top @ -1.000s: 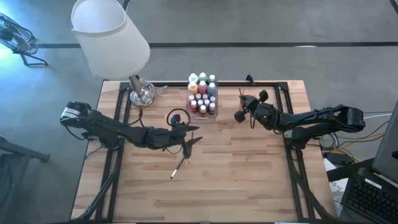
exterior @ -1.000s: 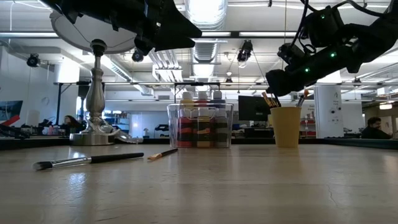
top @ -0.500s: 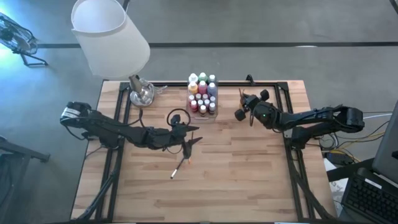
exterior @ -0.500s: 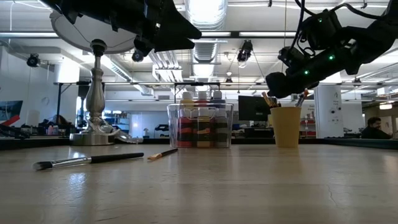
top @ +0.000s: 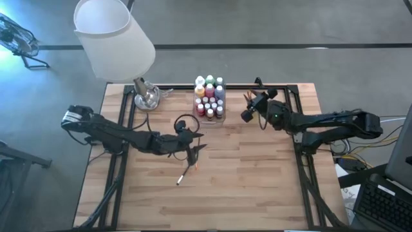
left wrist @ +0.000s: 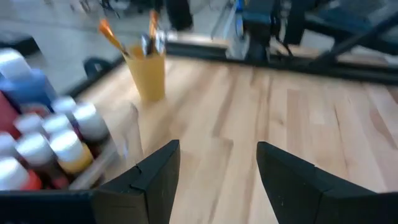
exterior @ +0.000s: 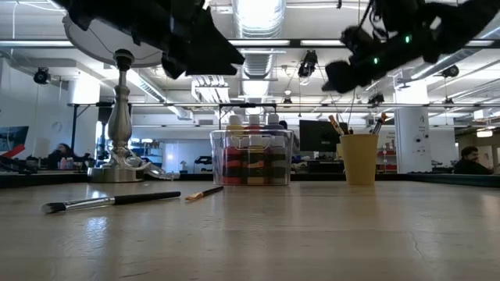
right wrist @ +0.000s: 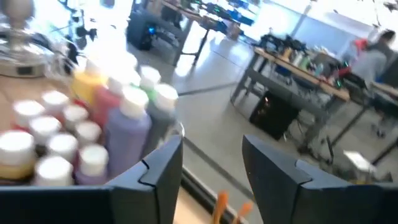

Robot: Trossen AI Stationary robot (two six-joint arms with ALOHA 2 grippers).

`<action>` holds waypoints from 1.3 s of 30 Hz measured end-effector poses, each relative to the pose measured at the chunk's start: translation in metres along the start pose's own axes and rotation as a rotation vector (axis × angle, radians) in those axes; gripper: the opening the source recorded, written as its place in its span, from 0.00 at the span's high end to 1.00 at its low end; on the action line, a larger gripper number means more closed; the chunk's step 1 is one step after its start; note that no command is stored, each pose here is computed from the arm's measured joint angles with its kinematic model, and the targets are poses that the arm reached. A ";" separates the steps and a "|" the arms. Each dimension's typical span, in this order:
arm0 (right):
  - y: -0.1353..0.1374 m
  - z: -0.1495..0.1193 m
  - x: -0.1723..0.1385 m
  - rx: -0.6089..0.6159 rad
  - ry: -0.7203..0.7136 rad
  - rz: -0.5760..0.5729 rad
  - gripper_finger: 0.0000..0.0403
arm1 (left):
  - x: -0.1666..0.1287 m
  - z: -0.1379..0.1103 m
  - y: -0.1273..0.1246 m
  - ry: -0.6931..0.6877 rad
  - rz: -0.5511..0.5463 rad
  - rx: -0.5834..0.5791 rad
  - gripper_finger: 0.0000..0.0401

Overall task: Pick & Place Paint Supplies
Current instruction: Put the silver paint brush into the cup

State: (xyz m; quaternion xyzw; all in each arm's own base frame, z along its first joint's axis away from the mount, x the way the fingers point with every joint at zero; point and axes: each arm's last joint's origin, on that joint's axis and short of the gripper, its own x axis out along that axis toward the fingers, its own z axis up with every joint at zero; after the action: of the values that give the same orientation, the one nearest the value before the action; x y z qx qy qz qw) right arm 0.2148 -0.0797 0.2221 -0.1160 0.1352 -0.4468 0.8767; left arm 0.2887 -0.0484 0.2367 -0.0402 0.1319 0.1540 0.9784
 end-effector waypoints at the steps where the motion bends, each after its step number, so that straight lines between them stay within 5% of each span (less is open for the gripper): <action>1: 0.000 0.010 -0.003 -0.014 -0.005 0.014 0.59 | -0.001 -0.003 -0.001 0.025 -0.009 -0.001 0.46; 7: 0.000 0.055 -0.025 -0.114 0.061 0.110 0.56 | -0.009 -0.024 -0.007 0.229 -0.010 -0.057 0.46; 14: -0.003 0.077 -0.045 -0.172 0.204 0.107 0.58 | -0.035 -0.045 -0.029 0.448 -0.001 -0.154 0.46; 27: -0.003 0.074 -0.047 -0.181 0.222 0.071 0.58 | -0.106 -0.077 -0.098 0.362 -0.056 -0.291 0.46; 39: -0.003 0.075 -0.047 -0.149 0.214 0.068 0.58 | -0.091 -0.135 -0.124 0.491 0.042 -0.302 0.49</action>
State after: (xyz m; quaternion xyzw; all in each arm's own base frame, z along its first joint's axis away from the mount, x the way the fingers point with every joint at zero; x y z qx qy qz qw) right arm 0.2120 -0.0364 0.2999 -0.1277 0.2645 -0.4156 0.8608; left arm 0.2112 -0.2087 0.1358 -0.2187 0.3412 0.1778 0.8967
